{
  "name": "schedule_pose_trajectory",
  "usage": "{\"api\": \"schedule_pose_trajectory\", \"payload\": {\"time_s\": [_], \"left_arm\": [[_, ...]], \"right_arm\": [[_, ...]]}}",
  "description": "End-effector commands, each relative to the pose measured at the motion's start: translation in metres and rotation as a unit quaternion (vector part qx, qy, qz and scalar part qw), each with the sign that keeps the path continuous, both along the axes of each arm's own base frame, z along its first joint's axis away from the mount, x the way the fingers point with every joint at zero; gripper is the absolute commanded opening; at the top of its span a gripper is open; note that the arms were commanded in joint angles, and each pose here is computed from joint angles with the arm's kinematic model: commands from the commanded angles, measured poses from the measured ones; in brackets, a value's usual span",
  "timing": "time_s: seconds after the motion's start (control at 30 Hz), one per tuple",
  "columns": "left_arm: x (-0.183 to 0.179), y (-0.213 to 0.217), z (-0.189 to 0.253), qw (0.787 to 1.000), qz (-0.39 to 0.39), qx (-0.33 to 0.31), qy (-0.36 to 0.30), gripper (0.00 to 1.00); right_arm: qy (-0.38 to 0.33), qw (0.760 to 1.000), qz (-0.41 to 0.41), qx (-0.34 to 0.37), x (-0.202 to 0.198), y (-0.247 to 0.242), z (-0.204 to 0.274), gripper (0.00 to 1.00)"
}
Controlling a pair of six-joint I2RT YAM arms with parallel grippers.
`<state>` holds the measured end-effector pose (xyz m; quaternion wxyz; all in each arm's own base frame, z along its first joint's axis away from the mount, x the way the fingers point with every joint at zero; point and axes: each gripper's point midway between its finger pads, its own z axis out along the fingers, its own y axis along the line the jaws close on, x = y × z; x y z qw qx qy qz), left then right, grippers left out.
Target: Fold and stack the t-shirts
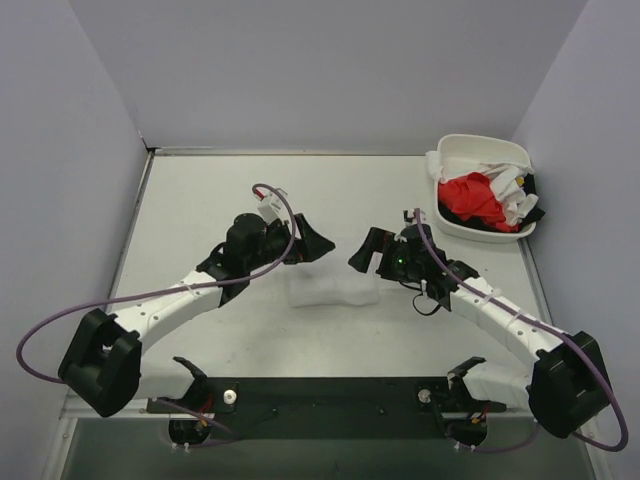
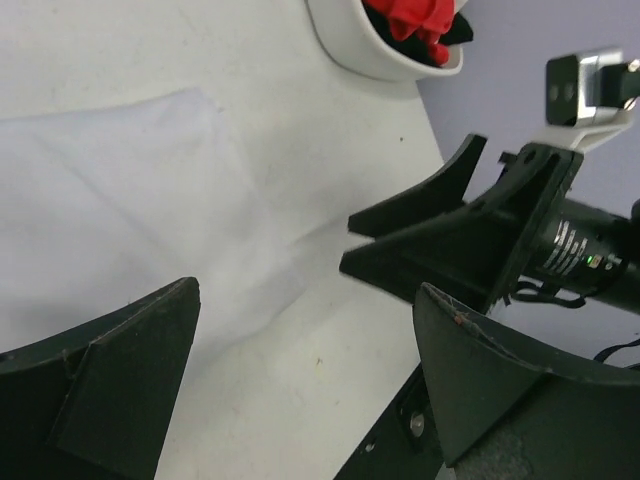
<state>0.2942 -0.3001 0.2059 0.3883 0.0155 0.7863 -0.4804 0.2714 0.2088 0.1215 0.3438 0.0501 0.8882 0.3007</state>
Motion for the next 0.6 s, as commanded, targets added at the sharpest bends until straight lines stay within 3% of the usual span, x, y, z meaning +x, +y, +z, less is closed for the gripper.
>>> {"api": "schedule_pose_trajectory", "payload": {"time_s": [0.0,0.27,0.57], "left_arm": [[-0.011,0.037,0.003,0.992,0.078,0.094,-0.015,0.97],[-0.024,0.092,0.007,0.971,0.147,0.188,-0.005,0.98],[-0.022,0.125,0.000,0.945,0.187,0.269,0.007,0.98]], "right_arm": [[-0.055,0.988,-0.077,-0.119,0.012,-0.052,0.022,1.00],[-0.092,0.974,-0.116,-0.169,0.000,-0.089,0.048,1.00],[-0.123,0.953,-0.163,-0.224,-0.019,-0.132,0.068,1.00]]}}
